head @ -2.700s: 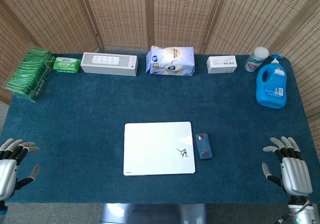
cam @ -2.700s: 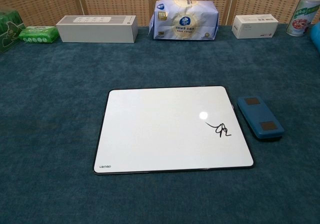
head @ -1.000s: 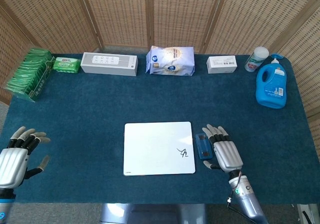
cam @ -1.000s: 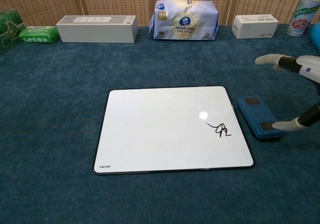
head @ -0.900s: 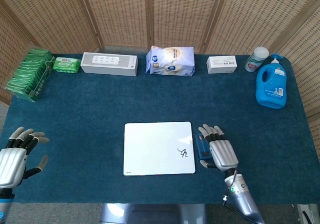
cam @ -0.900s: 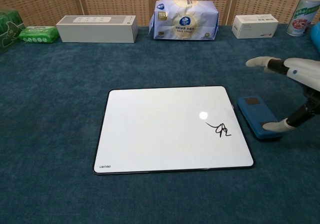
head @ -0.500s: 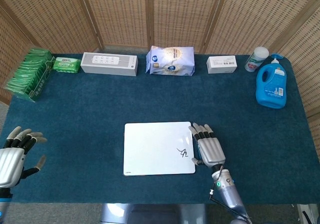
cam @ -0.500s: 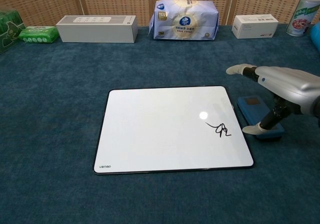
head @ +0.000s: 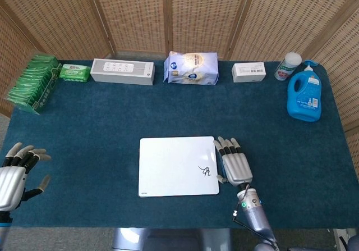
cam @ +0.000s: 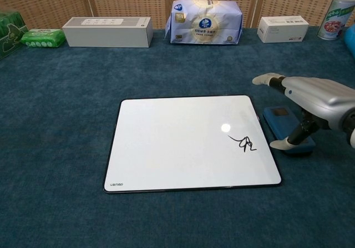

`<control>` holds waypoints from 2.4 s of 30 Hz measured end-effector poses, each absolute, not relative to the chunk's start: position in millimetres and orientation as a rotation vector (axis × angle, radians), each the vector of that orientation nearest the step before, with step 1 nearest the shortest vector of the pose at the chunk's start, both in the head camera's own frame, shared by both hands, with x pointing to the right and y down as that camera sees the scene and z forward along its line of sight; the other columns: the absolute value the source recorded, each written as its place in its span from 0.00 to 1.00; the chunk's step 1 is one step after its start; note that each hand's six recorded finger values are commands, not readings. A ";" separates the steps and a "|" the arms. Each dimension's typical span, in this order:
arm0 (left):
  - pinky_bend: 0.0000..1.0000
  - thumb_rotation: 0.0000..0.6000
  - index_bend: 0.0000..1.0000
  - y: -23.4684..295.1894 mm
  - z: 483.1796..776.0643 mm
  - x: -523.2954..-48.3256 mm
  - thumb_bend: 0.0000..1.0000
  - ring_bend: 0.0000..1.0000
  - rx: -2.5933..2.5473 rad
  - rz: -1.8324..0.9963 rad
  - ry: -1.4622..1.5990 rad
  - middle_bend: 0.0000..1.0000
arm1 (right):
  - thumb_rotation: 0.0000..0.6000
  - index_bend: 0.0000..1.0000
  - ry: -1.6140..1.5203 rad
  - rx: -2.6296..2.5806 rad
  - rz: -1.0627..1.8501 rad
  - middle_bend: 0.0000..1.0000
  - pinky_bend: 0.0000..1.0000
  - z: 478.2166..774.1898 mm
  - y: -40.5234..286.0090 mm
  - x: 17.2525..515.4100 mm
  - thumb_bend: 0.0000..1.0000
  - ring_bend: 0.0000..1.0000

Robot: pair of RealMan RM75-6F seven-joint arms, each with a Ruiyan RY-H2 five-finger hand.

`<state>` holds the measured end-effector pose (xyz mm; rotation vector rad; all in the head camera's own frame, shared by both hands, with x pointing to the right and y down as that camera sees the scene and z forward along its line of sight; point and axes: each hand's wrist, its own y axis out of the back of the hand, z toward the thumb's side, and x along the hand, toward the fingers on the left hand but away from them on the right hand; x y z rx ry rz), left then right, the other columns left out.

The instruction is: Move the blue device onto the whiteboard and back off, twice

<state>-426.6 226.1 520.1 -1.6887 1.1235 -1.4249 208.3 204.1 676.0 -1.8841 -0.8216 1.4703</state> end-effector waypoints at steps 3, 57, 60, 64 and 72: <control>0.08 1.00 0.34 226.1 519.8 -426.5 0.42 0.18 -1.690 -1.422 1.124 0.29 | 1.00 0.00 -0.808 -1.874 1.473 0.00 0.00 678.1 203.9 207.7 0.16 0.00; 0.06 1.00 0.34 225.1 520.3 -428.4 0.42 0.18 -1.690 -1.412 1.131 0.29 | 1.00 0.23 -0.748 -1.798 1.680 0.00 0.00 671.6 192.5 273.3 0.22 0.00; 0.06 1.00 0.34 225.1 520.9 -429.4 0.42 0.18 -1.690 -1.412 1.134 0.29 | 1.00 0.28 -0.752 -1.801 1.687 0.00 0.00 672.5 189.3 270.4 0.23 0.00; 0.06 1.00 0.34 224.8 521.4 -431.0 0.42 0.18 -1.688 -1.413 1.136 0.29 | 1.00 0.29 -0.754 -1.798 1.701 0.00 0.00 674.1 185.5 268.4 0.23 0.00; 0.06 1.00 0.34 224.7 523.4 -432.4 0.42 0.18 -1.691 -1.415 1.139 0.29 | 1.00 0.27 -0.729 -1.790 1.733 0.00 0.00 678.3 184.7 265.7 0.23 0.00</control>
